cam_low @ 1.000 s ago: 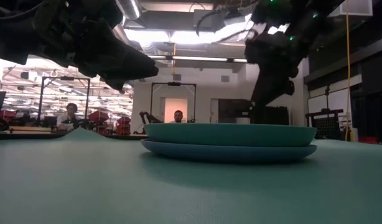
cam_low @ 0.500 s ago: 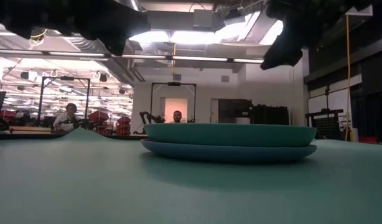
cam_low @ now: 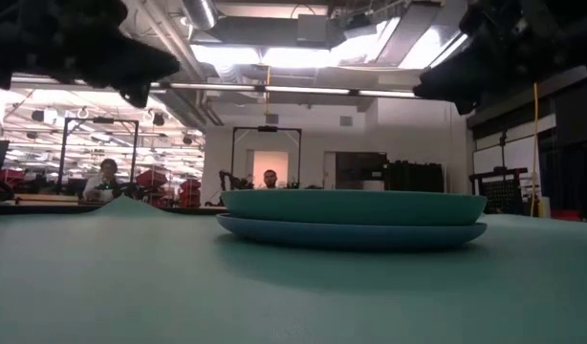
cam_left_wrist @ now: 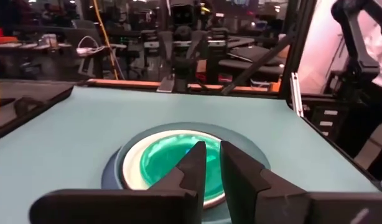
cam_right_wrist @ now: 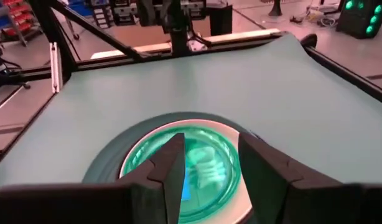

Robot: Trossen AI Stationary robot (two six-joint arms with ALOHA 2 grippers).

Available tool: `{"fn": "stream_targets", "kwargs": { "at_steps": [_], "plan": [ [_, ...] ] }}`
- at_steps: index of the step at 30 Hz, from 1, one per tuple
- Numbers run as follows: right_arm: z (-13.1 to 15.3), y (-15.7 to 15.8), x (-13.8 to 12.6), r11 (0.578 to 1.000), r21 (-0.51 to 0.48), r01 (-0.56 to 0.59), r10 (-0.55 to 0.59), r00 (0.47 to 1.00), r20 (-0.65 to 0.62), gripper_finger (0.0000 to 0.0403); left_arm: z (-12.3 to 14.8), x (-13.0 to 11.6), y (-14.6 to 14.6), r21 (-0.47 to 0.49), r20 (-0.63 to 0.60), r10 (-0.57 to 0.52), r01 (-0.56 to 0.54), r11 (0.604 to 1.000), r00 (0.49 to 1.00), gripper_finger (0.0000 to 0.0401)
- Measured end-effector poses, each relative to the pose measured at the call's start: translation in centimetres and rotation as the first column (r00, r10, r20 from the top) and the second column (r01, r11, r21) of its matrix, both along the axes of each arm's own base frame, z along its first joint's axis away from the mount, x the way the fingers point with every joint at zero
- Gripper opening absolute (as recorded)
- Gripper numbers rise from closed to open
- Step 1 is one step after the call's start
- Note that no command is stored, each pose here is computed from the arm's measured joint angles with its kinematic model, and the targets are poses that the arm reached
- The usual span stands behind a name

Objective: Stack plastic plates
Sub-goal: Return to Home Position

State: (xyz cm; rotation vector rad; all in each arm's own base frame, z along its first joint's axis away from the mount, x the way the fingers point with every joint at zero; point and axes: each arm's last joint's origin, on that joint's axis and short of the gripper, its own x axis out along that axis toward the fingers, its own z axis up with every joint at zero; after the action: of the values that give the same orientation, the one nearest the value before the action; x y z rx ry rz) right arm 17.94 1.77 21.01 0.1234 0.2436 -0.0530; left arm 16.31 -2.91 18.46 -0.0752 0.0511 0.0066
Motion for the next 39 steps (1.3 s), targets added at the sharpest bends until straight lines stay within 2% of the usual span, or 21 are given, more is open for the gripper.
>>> {"fn": "stream_targets", "kwargs": {
  "at_steps": [5,8,16,18,24,29,39],
  "plan": [
    [-0.1,0.0,-0.1,1.0,-0.003,0.006,-0.006,1.0,0.013,0.0143,-1.1,-1.1,0.7,0.001,-0.004,0.036,-0.036,0.999,0.999,0.0037],
    [-0.5,0.1,-0.2,0.999,-0.014,-0.033,0.032,0.999,-0.019,0.0132,-1.4,-1.6,1.0,0.016,0.0,0.064,-0.064,0.998,0.998,0.0037],
    [-1.2,-0.2,-2.6,0.999,-0.028,-0.046,0.047,0.999,0.027,0.0018,-2.3,-2.8,1.2,-0.015,0.012,0.043,-0.043,0.999,0.999,0.0036],
    [-1.1,-0.3,-3.3,0.999,-0.025,-0.043,0.045,0.996,0.075,0.0005,-2.4,-3.0,1.2,-0.011,-0.004,0.05,-0.05,0.999,0.999,0.0036],
    [-2.2,-0.7,-5.6,1.0,-0.019,-0.014,0.017,0.985,0.17,0.0021,-2.0,-3.3,1.4,-0.02,0.034,0.068,-0.067,0.998,0.997,0.0036],
    [-2.7,-0.9,-7.0,1.0,-0.01,-0.004,0.006,0.968,0.249,0.0015,-1.4,-3.8,1.4,-0.007,0.077,0.067,-0.067,0.998,0.995,0.0036],
    [-2.9,-1.1,-8.7,1.0,0.023,0.014,-0.019,0.964,0.264,0.0003,-1.6,-5.6,1.8,-0.024,0.064,0.087,-0.086,0.996,0.994,0.0036]
  ]
}}
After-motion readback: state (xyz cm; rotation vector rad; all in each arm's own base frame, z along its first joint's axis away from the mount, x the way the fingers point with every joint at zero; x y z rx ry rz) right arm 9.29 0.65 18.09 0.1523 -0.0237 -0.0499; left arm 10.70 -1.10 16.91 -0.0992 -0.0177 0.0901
